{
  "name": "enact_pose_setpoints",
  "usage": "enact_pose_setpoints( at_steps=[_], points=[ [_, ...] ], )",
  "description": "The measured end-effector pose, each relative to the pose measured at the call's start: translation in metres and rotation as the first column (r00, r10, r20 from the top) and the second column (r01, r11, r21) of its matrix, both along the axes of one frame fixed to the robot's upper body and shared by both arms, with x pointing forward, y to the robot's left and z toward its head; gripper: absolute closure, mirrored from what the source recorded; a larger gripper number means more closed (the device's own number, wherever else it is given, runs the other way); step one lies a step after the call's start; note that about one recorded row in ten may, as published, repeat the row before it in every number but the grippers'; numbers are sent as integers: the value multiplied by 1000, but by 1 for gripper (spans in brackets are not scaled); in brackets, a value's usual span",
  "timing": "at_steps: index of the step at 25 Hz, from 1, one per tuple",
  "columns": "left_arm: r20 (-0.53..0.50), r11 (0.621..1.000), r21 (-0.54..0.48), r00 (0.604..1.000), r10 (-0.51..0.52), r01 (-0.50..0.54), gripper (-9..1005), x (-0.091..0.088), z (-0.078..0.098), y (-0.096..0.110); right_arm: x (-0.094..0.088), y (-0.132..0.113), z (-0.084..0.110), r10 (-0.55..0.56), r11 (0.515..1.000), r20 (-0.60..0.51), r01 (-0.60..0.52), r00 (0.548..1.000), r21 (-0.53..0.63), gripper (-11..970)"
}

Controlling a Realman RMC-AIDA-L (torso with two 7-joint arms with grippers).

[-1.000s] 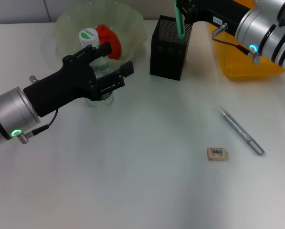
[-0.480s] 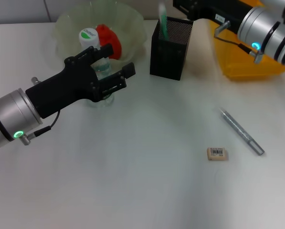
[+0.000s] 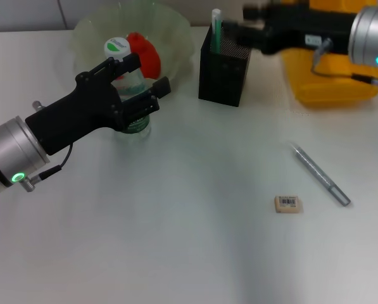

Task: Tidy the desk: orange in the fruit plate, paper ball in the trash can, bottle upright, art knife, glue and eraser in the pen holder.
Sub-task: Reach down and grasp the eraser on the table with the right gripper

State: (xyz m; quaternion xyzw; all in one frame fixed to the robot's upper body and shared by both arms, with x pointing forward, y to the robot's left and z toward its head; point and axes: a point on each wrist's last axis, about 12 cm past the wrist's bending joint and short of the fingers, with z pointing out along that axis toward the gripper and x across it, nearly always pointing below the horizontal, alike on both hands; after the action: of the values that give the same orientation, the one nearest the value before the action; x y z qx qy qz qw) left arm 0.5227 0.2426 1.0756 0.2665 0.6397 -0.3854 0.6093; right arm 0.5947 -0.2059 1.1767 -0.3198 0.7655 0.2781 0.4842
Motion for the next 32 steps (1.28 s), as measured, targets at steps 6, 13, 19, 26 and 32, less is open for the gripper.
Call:
enact_pose_setpoints(
  at_steps=[6, 13, 19, 26, 32],
  points=[
    [9, 1000, 3, 1000, 0, 0, 198, 0, 0, -1, -6, -4, 23, -20, 988, -223, -16, 975, -157, 447],
    [12, 1000, 2, 1000, -3, 3, 198, 1, 1, -3, -13, 4, 32, 4, 904, -333, -145, 943, -401, 445],
    [18, 1000, 3, 1000, -6, 6, 198, 1, 1, -4, -14, 18, 19, 85, 859, -427, -283, 900, -426, 419],
    [23, 1000, 6, 1000, 0, 0, 198, 1, 1, -3, -11, 34, 9, -93, 775, -517, -264, 851, -574, 381],
    [31, 1000, 17, 1000, 0, -1, 198, 1, 0, -3, -14, 46, 11, -176, 752, -567, -262, 805, -604, 350]
  ],
)
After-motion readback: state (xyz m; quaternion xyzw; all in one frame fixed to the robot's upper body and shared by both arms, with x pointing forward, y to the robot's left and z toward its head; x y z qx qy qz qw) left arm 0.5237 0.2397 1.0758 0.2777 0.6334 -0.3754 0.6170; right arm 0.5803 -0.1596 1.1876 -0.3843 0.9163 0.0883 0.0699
